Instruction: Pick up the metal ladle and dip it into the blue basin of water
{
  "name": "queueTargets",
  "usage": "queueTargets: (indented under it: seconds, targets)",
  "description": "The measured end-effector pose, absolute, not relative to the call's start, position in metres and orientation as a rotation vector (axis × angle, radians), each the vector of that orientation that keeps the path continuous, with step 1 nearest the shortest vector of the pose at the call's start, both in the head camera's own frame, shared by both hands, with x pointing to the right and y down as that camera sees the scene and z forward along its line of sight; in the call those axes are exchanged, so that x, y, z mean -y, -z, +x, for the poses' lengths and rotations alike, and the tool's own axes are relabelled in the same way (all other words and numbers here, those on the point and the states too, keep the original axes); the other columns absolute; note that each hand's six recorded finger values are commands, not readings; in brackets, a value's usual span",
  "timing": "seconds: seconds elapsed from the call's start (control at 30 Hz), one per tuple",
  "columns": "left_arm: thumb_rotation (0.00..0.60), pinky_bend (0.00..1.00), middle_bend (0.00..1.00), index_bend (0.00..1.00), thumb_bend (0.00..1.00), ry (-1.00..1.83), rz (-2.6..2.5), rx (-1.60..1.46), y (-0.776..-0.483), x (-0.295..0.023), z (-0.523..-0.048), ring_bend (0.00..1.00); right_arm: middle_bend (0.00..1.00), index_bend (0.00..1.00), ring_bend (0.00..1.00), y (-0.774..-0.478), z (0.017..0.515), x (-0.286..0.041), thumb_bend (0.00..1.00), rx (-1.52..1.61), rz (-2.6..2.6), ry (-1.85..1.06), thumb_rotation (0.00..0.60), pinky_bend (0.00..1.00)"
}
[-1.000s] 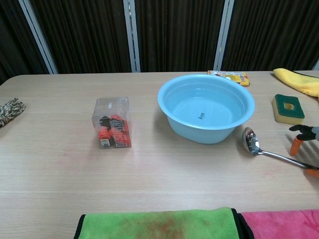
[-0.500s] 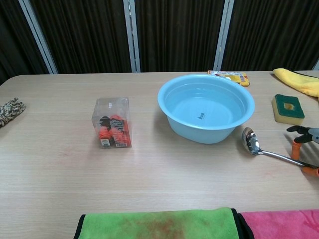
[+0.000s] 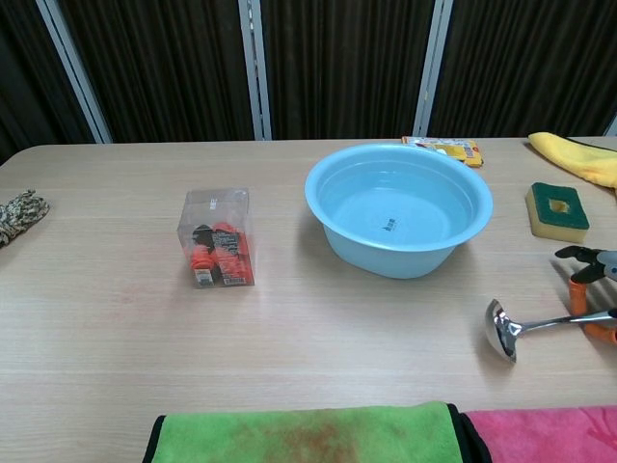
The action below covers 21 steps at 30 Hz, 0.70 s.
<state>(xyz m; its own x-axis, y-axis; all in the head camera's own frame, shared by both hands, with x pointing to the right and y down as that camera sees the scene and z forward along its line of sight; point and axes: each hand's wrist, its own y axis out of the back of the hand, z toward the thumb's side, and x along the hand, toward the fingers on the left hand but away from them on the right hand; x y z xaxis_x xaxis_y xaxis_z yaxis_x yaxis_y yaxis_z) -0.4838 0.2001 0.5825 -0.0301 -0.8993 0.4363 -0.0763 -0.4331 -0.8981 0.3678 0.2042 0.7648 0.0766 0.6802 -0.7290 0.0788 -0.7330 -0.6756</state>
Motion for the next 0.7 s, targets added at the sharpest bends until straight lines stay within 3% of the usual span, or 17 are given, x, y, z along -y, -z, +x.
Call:
queueTargets:
  seconds: [0.7]
  targets:
    - [0.600, 0.00, 0.00, 0.00, 0.24, 1.523, -1.580, -1.051, -0.581, -0.201, -0.482, 0.00, 0.00, 0.60, 0.00, -0.743, 0.380, -0.200, 0.45, 0.726, -1.831, -1.686, 0.600, 0.00]
